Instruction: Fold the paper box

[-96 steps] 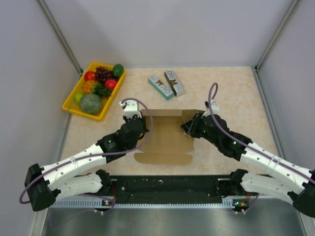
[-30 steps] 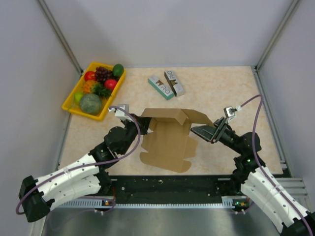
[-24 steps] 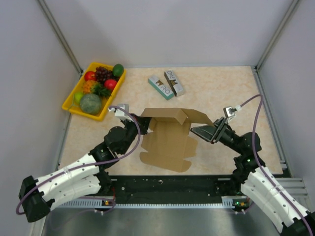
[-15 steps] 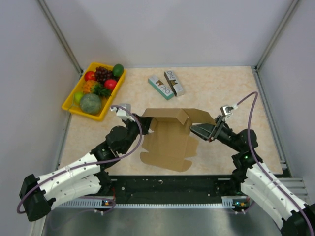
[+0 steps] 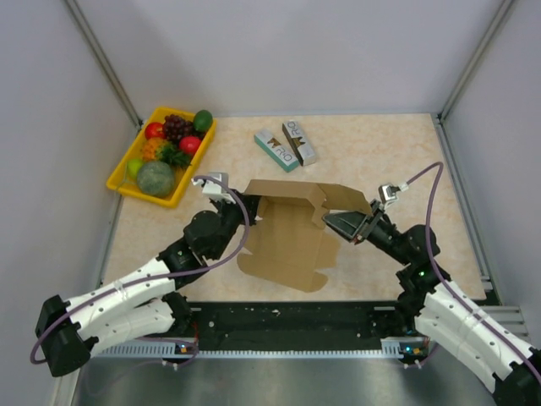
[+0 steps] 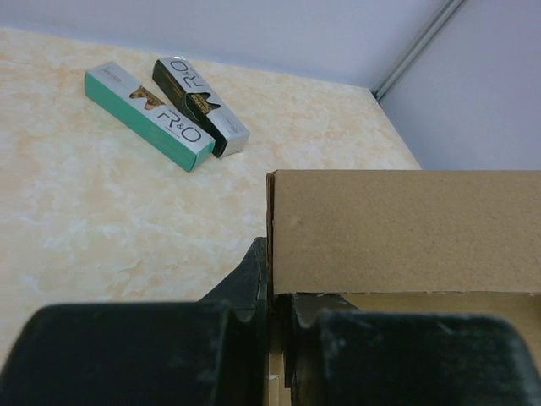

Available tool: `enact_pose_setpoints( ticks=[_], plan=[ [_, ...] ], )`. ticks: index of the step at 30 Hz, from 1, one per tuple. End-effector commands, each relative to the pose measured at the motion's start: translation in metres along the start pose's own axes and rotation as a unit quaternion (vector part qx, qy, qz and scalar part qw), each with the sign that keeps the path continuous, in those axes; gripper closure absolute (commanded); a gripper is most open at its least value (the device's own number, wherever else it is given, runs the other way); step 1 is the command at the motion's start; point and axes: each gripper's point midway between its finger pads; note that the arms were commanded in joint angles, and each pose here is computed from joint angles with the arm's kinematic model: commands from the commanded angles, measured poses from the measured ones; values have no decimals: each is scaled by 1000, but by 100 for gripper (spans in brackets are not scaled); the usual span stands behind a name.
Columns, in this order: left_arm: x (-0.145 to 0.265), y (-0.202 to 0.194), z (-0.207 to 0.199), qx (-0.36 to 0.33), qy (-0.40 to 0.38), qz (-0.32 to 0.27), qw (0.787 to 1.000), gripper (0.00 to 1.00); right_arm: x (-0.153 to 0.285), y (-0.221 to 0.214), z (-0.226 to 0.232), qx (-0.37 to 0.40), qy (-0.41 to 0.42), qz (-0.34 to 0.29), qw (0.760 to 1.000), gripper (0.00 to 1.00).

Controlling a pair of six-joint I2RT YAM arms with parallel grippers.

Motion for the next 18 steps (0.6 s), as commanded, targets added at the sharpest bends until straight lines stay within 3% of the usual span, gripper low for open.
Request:
enact_pose_setpoints(
  ticks=[1, 3, 4, 7, 14, 15, 16, 18],
  plan=[
    [-5, 28, -21, -8, -21, -35, 999, 100, -7, 14, 14, 17, -9, -35, 999, 67],
    [-6, 27, -20, -8, -19, -36, 999, 100, -6, 11, 5, 15, -31, -34, 999, 74],
    [-6, 27, -20, -8, -19, -36, 999, 100, -5, 13, 0, 14, -42, -42, 998, 84],
    [-5, 26, -21, -10, -22, -34, 999, 100, -4, 11, -8, 16, -56, -43, 997, 100],
    [-2, 23, -17, -13, -23, -30, 999, 100, -1, 9, -17, 19, -65, -45, 997, 100],
    [-2, 23, -15, -14, -18, -31, 999, 100, 0, 6, -21, 16, -75, -37, 996, 96],
    [-1, 24, -13, -14, -15, -33, 999, 100, 0, 4, -24, 17, -80, -31, 996, 76],
    [1, 25, -8, -17, -3, -36, 999, 100, 2, -3, -27, 21, -81, -16, 996, 51]
  ],
)
Point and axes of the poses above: each gripper's point midway between its finger pads, its own x axis back along the fingers, its own z axis along the line the jaws close on, y = z × x, and after that the axes turned 10 degrees about x, right-handed
